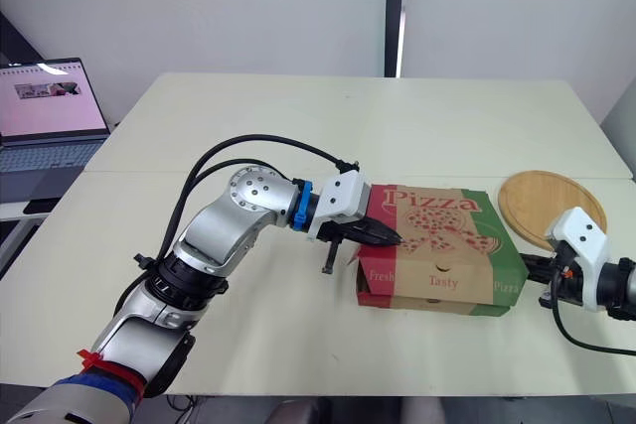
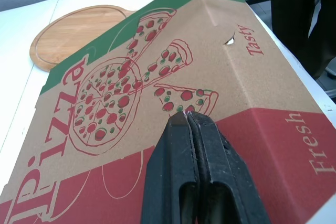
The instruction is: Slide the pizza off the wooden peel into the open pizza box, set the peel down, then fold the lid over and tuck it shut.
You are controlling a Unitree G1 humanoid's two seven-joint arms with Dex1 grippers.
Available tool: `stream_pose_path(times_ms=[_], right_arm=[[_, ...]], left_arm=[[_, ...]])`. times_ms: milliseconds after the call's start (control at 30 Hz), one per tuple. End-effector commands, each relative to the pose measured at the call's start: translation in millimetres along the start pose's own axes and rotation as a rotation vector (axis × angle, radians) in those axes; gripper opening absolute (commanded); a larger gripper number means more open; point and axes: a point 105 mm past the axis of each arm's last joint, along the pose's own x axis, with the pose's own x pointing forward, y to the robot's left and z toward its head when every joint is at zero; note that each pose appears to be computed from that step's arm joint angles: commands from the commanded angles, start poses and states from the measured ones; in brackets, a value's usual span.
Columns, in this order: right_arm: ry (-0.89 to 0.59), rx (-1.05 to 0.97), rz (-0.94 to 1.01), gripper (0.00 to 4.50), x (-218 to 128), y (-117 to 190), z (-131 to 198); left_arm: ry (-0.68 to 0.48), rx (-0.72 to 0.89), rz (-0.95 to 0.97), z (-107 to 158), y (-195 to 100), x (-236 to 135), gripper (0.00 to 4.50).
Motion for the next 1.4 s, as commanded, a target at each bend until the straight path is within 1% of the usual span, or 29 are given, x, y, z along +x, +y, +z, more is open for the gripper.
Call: stream_pose_path(times_ms=[33, 167, 233, 433, 600, 700, 733, 833, 867, 967, 1000, 1067, 1133, 1200, 1233, 1400], right_arm=[[-0.029, -0.022, 0.013, 0.00, 1, 6, 9], [-0.003, -0.051, 0.010, 0.00, 4, 9, 4], [0.012, -0.080, -0.038, 0.00, -1, 2, 2], [0.059, -0.076, -0.106, 0.00, -23, -11, -3], [0.080, -0.130, -0.203, 0.00, -49, -26, -1], [0.051, -0.142, -0.217, 0.00, -56, -25, 4], [0.041, -0.127, -0.197, 0.00, -57, -20, 6], [-0.023, -0.038, -0.129, 0.58, -60, -3, 17], [-0.039, -0.023, -0.102, 0.83, -60, 3, 21], [-0.028, -0.035, -0.040, 1.98, -59, 18, 27], [-0.011, -0.054, -0.013, 2.23, -58, 24, 28], [0.038, -0.113, 0.041, 2.92, -53, 37, 26], [0.063, -0.181, 0.051, 3.57, -48, 41, 26], [0.053, -0.226, 0.042, 4.32, -43, 41, 30], [0.056, -0.248, 0.040, 4.49, -40, 40, 30], [0.084, -0.357, -0.002, 4.49, -30, 29, 27]], left_arm=[[-0.027, 0.037, -0.003, 9, -2, 1, 0.02], [-0.023, 0.035, -0.020, 8, -4, 4, 0.02], [-0.013, 0.036, -0.031, 5, -5, 7, 0.02], [0.027, 0.048, -0.047, -5, -7, 12, 0.02], [0.028, 0.052, -0.052, -6, -8, 14, 0.02], [0.026, 0.054, -0.045, -6, -7, 13, 0.02], [0.025, 0.055, -0.041, -6, -6, 12, 0.02], [0.020, 0.058, -0.027, -5, -2, 9, 0.00], [0.020, 0.059, -0.023, -4, -2, 9, 0.00], [0.016, 0.063, -0.016, -3, 0, 7, 0.00], [0.014, 0.064, -0.014, -2, 1, 7, 0.00], [0.010, 0.066, -0.013, -1, 2, 7, 0.00], [0.005, 0.066, -0.015, 0, 2, 7, 0.00], [0.003, 0.067, -0.017, 0, 2, 8, 0.00], [0.002, 0.066, -0.018, 0, 2, 9, 0.00], [-0.004, 0.065, -0.019, 1, 1, 10, 0.00]])
